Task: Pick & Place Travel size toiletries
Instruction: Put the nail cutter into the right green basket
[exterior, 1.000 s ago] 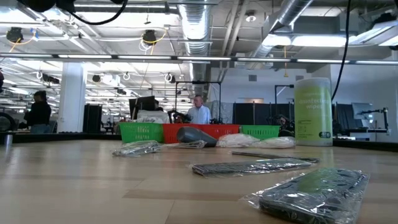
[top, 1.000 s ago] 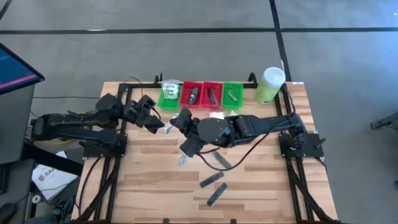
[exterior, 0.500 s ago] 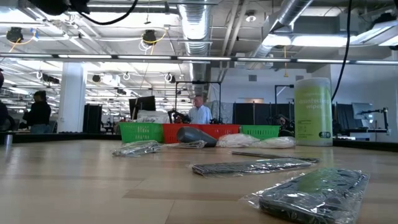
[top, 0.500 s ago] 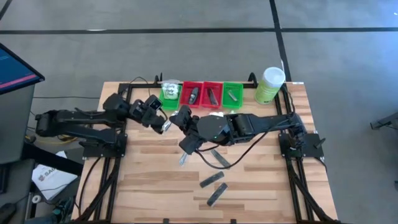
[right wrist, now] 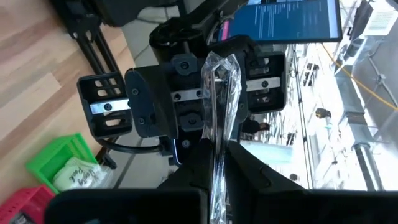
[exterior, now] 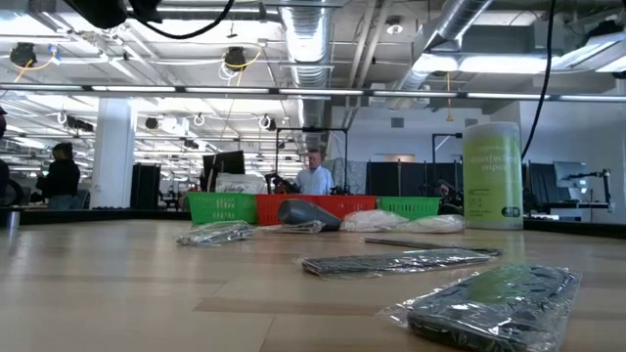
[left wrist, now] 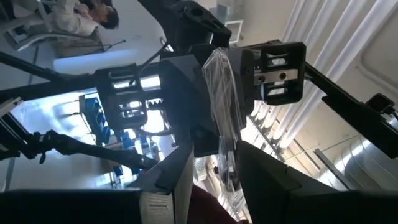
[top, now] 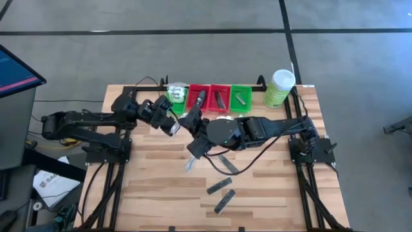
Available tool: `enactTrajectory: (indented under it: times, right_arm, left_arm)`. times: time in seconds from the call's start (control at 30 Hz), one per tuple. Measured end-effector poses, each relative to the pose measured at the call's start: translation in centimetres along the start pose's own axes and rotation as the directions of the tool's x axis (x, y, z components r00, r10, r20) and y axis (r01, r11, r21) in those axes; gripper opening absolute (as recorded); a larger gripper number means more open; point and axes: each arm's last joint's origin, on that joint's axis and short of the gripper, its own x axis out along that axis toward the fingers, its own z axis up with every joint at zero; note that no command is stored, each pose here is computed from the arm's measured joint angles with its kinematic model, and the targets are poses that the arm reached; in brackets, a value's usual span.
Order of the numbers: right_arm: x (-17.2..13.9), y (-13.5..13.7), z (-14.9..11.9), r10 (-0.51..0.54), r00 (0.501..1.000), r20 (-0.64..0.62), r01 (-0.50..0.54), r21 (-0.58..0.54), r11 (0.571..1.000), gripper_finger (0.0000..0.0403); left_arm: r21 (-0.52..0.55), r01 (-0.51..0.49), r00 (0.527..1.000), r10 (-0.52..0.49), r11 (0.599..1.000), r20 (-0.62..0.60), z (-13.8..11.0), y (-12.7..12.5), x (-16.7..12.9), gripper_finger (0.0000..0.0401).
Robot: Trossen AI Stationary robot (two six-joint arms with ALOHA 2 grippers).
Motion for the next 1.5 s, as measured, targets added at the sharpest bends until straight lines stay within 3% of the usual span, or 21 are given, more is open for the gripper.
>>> enactTrajectory:
  times: [0.23,1.2,1.5]
  right_arm:
    - [0.1,0.1,-0.1,0.0,1.0,-0.019,0.0,-0.003,1.0,0.0018]
    - [0.8,0.2,-0.8,0.009,0.999,-0.048,-0.008,0.005,1.0,0.0019]
    - [0.8,0.2,-0.8,0.014,0.999,-0.05,-0.015,-0.003,1.0,0.002]
  left_arm:
    - [0.023,0.007,1.0,-0.008,1.0,0.029,0.6,-0.5,-0.6,0.0117]
    - [0.009,0.021,0.996,-0.02,1.0,-0.092,-0.8,-0.5,0.2,0.0117]
    - [-0.007,-0.003,0.997,0.003,1.0,-0.075,-0.3,0.3,0.4,0.0117]
